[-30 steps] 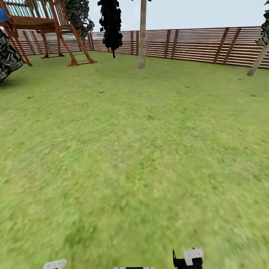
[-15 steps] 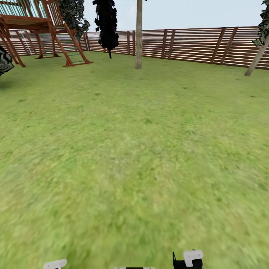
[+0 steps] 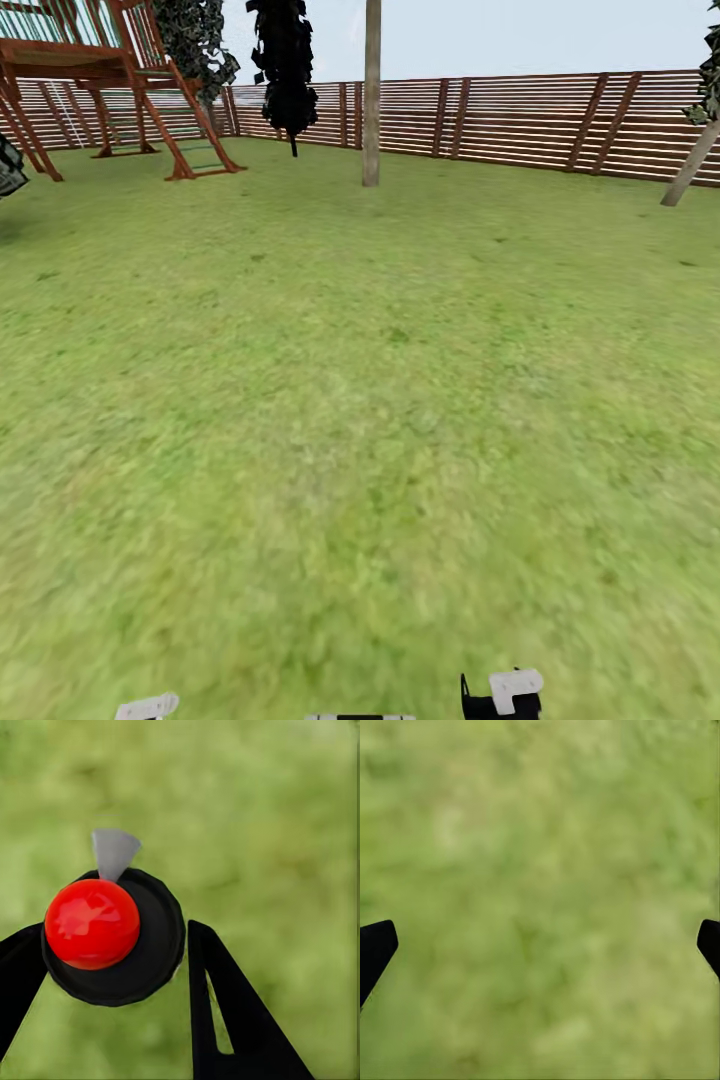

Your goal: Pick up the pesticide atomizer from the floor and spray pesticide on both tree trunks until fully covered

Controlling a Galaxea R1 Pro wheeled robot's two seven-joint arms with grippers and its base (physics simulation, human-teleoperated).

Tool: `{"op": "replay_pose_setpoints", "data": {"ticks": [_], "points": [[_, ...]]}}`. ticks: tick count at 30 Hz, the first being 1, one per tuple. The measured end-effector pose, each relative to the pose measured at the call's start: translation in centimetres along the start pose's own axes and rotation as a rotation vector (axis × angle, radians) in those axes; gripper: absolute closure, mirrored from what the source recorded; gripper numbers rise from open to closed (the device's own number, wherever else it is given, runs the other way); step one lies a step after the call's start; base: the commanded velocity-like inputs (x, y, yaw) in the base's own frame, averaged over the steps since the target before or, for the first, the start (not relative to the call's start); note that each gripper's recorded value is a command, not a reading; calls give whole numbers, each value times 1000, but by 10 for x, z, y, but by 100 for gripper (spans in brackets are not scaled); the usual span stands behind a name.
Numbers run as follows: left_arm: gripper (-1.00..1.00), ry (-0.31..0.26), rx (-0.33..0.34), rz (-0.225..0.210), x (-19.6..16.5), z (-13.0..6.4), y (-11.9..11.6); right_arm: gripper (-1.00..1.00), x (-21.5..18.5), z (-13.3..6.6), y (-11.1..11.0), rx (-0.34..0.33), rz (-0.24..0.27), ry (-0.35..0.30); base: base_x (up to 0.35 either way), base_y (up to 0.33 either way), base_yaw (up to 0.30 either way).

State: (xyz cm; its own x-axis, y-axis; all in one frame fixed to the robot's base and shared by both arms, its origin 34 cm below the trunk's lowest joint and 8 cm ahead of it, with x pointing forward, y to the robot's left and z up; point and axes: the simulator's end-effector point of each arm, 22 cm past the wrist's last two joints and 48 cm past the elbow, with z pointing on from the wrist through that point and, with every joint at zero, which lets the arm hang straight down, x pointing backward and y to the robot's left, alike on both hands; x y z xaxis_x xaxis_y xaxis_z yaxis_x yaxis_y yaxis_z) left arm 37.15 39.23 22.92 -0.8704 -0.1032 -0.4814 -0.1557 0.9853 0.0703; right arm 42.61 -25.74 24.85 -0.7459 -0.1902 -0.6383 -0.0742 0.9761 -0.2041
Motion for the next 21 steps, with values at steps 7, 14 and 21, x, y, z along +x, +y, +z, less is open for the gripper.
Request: {"op": "replay_pose_setpoints", "data": {"ticks": [7, 14, 21], "points": [[100, 0, 0, 0, 0, 0, 0, -100, 0, 0, 0, 0, -1, 0, 341, 0, 0], [100, 1, 1, 1, 0, 0, 0, -100, 0, 0, -1, 1, -2, 0, 341, 0, 0], [100, 0, 1, 1, 0, 0, 0, -100, 0, 0, -1, 1, -2, 0, 341, 0, 0]]}}
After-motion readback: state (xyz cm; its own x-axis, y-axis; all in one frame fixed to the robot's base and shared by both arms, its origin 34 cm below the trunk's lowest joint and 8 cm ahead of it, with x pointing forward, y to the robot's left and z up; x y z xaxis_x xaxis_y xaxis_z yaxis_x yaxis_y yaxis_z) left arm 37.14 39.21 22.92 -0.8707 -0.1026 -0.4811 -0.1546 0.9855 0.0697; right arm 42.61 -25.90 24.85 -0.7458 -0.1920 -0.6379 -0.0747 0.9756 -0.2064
